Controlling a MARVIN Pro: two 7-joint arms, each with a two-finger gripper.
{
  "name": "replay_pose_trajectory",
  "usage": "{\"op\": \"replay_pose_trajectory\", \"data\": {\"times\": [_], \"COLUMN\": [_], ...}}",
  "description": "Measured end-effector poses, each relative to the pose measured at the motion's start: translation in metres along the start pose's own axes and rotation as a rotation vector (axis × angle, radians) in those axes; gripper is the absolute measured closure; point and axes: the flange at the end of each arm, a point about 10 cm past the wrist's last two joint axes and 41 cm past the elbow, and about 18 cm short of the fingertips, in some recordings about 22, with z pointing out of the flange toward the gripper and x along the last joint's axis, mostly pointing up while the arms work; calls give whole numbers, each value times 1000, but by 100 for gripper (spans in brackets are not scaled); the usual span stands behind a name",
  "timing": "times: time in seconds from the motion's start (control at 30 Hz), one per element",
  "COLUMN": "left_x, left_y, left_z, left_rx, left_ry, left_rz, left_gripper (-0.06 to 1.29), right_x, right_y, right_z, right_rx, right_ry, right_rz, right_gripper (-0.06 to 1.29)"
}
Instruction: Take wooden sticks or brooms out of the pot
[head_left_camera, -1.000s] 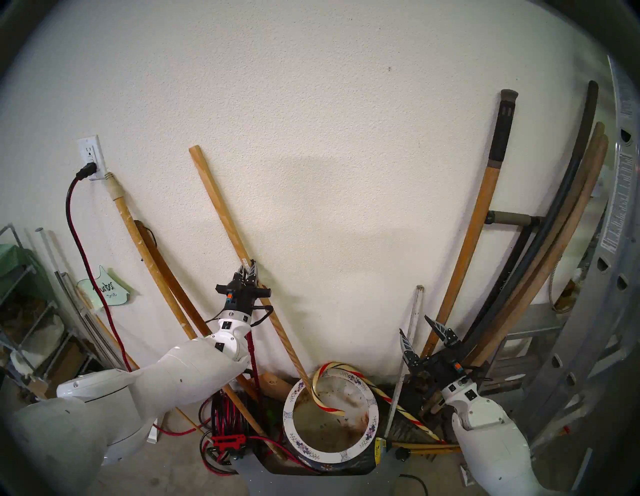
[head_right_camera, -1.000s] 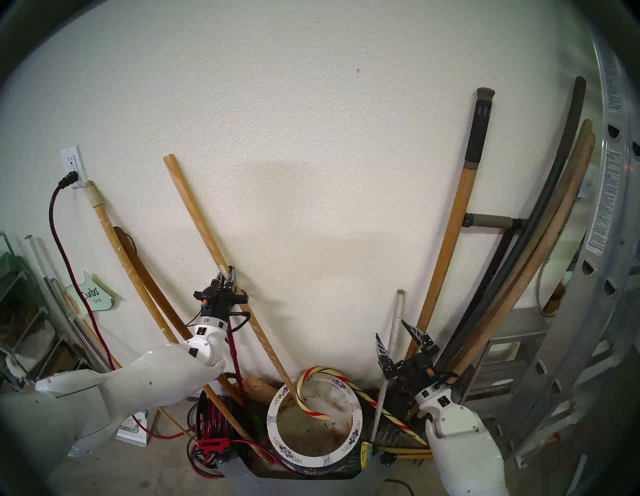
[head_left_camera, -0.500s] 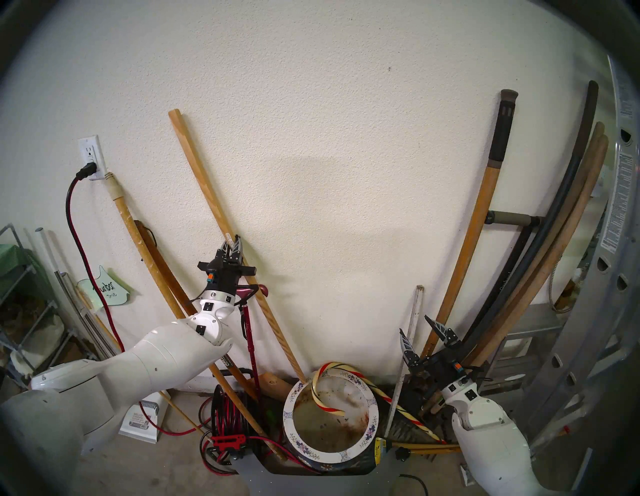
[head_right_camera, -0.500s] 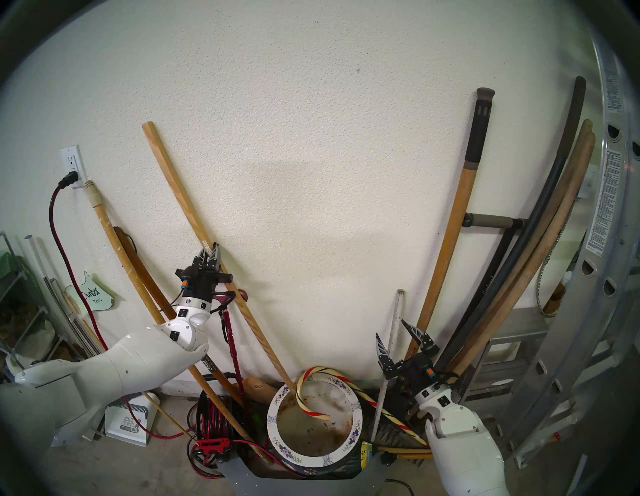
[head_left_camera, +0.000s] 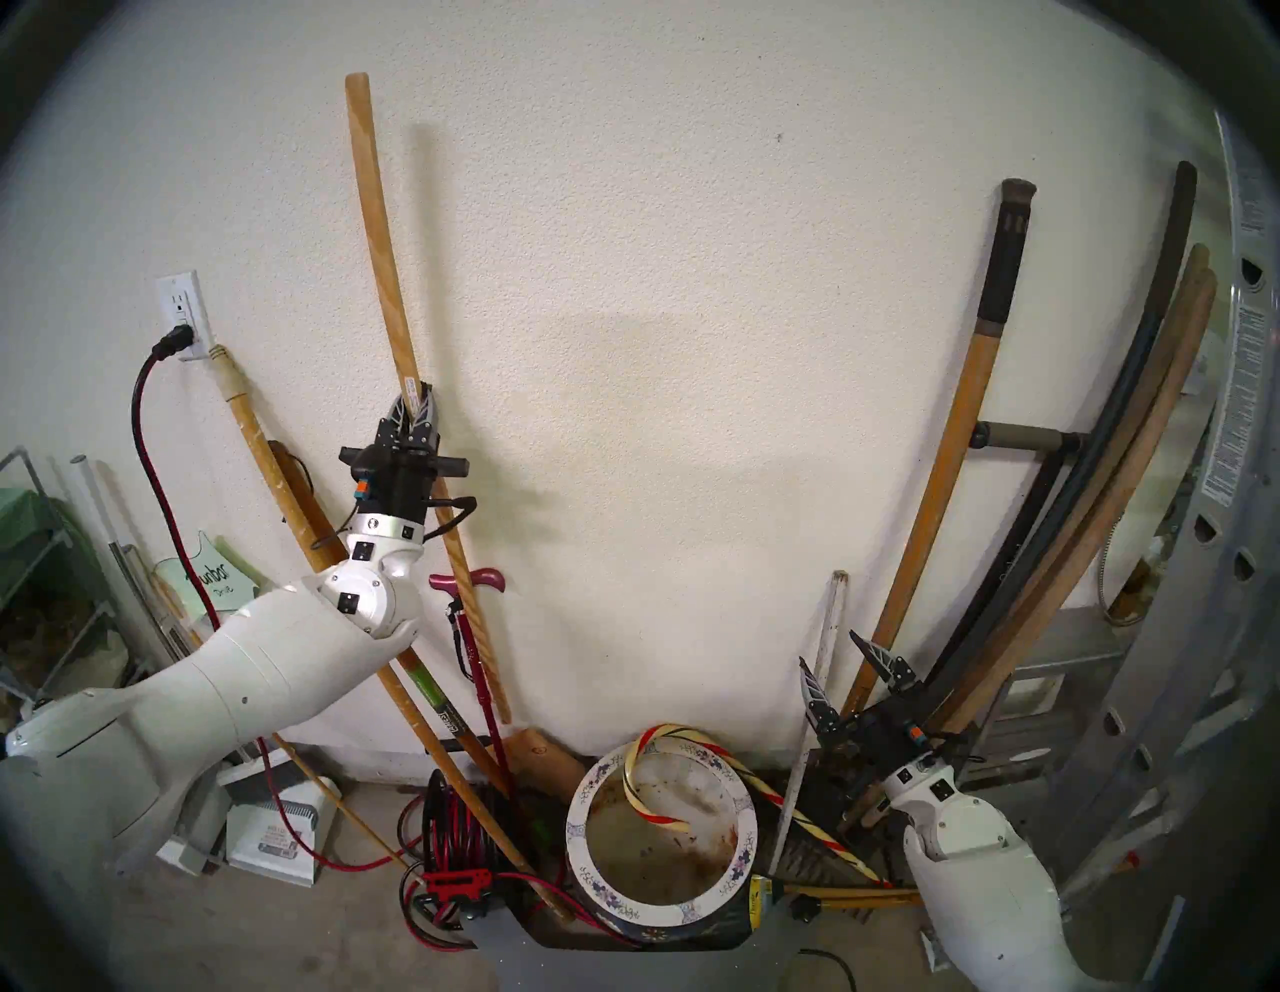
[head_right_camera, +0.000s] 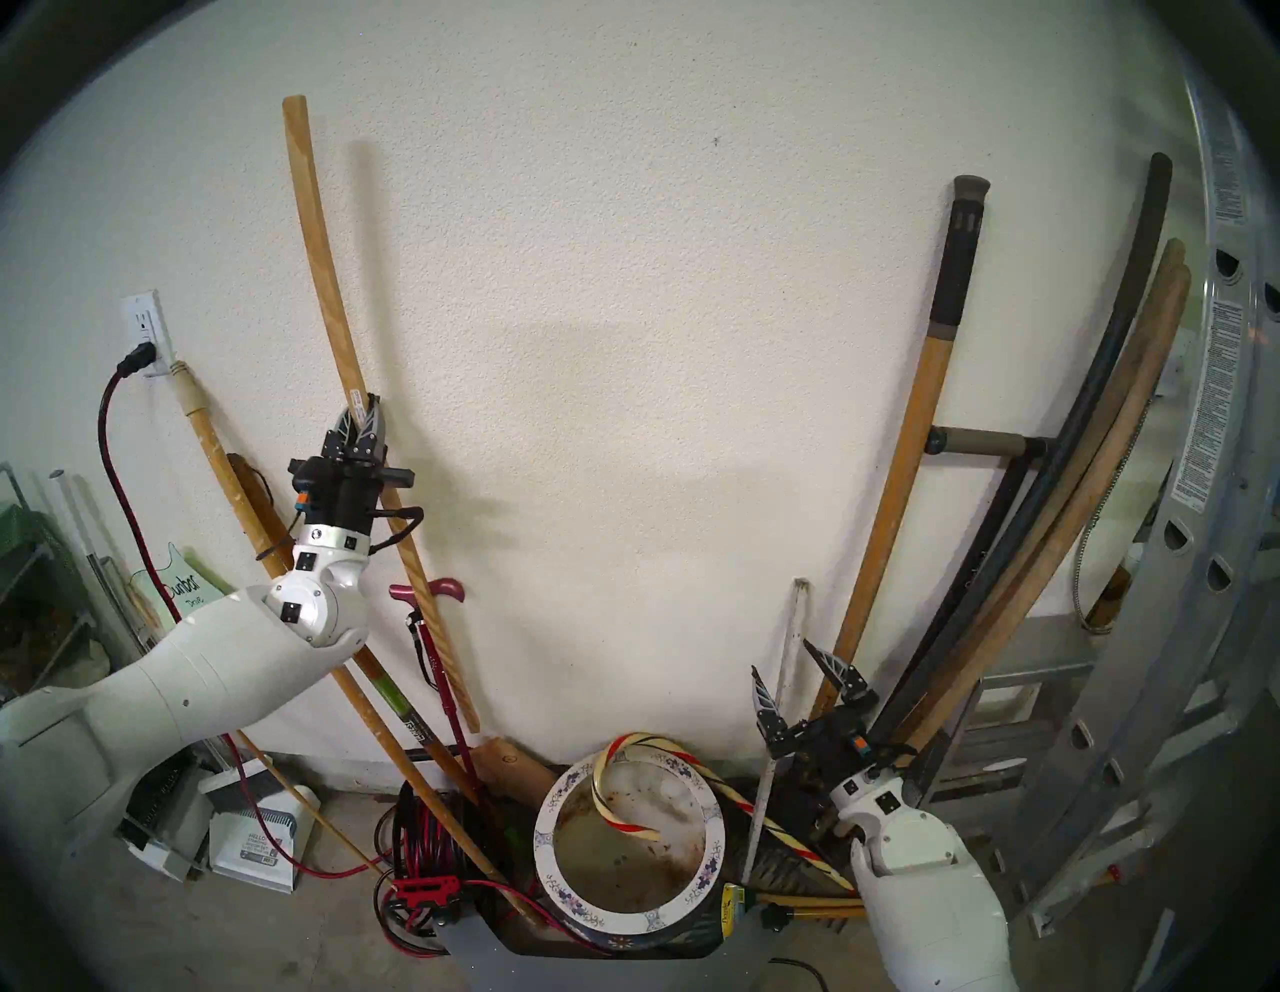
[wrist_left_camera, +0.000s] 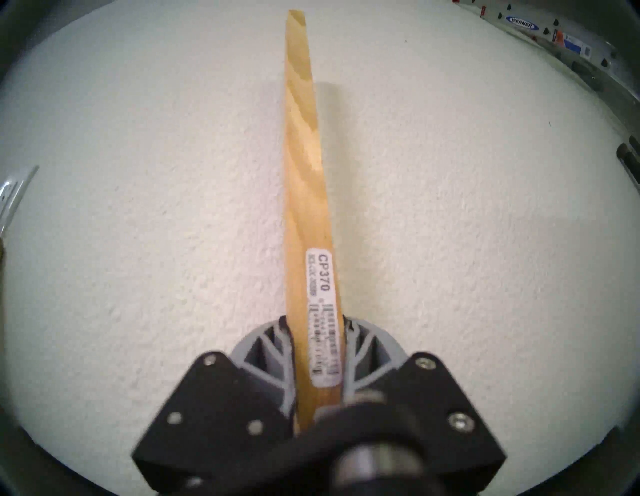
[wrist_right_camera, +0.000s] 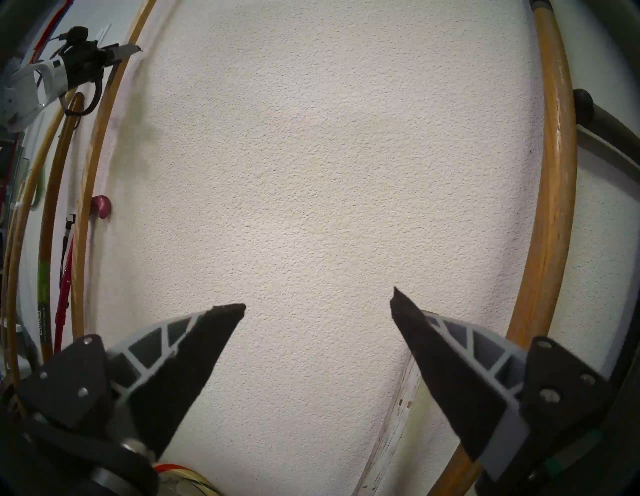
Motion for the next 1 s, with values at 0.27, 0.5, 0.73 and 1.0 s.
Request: {"op": "replay_pose_trajectory", "data": {"times": [0.27, 0.5, 0.73, 1.0], "left_x": [19, 27, 24, 28], "left_y": [-1, 0, 7, 21], "left_z": [-13, -45, -97, -135], "left_rx": [-26, -20, 37, 127], "left_ry": [10, -60, -247, -438], "left_rz": [-10, -21, -19, 5], "left_gripper": [106, 106, 106, 106], "right_x": [0, 0, 0, 0], "right_y": [0, 0, 0, 0], "right_z": [0, 0, 0, 0], "right_rx": [0, 1, 5, 13], "right_ry": [0, 0, -2, -5], "right_rz": [0, 0, -5, -14], "right_gripper": [2, 2, 2, 2]}}
